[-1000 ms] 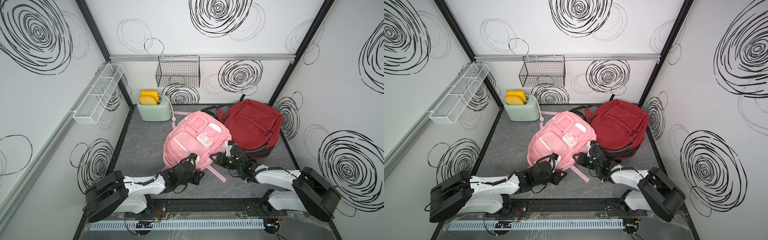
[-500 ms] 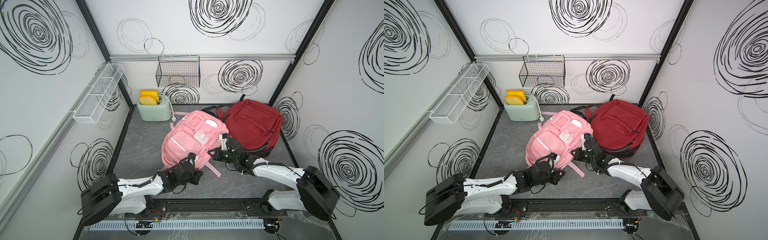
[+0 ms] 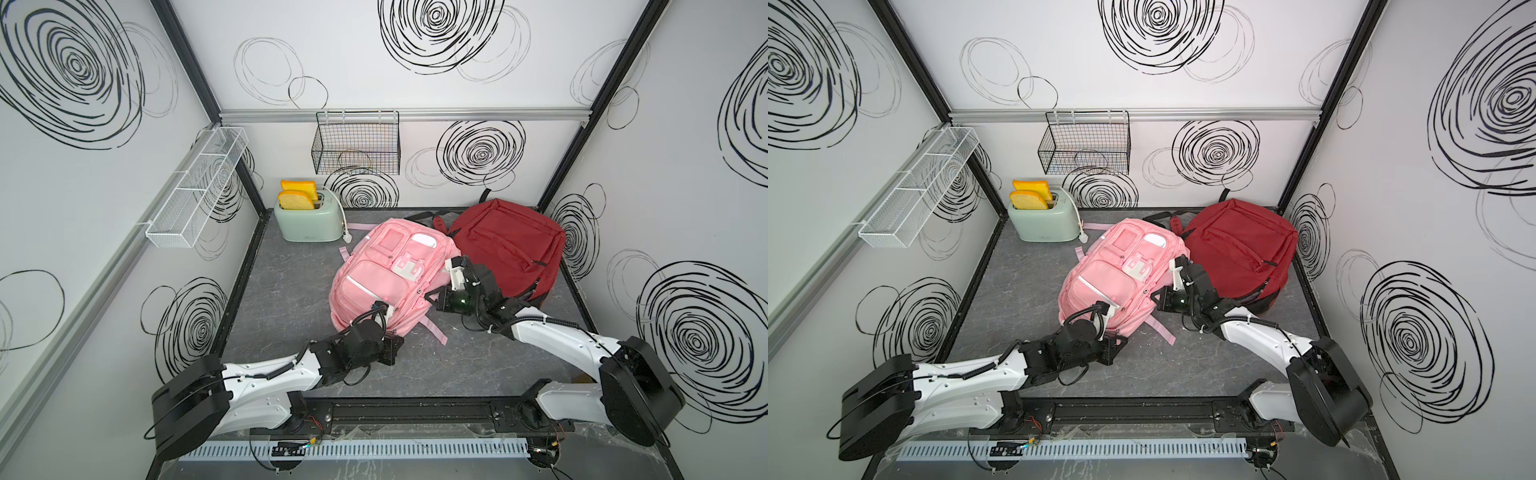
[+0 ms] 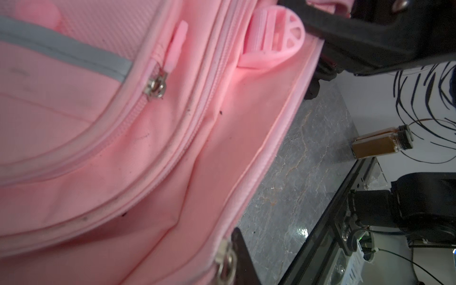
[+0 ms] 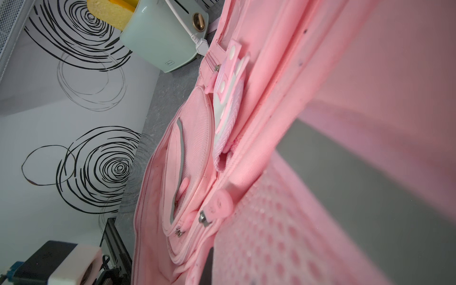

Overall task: Zip up the backpack
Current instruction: Zip the zipper on the backpack.

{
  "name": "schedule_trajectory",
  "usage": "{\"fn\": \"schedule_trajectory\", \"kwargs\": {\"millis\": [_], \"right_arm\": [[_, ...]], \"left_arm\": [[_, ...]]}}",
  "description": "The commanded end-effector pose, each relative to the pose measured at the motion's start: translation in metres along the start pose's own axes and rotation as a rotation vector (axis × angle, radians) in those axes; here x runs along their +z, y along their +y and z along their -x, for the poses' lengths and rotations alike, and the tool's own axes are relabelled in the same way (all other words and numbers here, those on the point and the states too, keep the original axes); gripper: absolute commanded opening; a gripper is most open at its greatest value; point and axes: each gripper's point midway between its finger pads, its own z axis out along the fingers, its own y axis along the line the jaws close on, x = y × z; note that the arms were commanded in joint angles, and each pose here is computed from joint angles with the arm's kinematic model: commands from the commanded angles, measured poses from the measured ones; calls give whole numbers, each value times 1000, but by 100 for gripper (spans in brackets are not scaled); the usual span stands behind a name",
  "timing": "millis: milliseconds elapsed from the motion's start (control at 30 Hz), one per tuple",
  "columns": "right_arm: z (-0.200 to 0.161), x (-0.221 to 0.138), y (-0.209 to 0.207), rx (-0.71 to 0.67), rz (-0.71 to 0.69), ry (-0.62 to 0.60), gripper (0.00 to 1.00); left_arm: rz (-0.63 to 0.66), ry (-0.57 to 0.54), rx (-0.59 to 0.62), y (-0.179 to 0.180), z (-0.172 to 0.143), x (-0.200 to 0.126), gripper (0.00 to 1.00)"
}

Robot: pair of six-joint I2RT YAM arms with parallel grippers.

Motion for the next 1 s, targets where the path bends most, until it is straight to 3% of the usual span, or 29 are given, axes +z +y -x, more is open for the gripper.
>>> {"fn": "schedule_trajectory", "kwargs": {"millis": [0, 167, 333, 567, 967], "right_arm": [[43, -13, 9, -53, 21, -166, 0], [35, -7, 9, -40, 43, -141, 0], [23, 0, 5, -31, 38, -115, 0], [16, 3, 5, -24, 49, -99, 0], [23, 0, 5, -18, 28, -113, 0]], "left_arm": [[98, 79, -13, 32, -26, 3, 9], [41, 60, -15, 25, -25, 8, 19], [-31, 26, -12, 14, -20, 8, 36], [-55, 3, -27, 15, -17, 4, 39], [-252, -30, -81, -13, -14, -25, 45]]}}
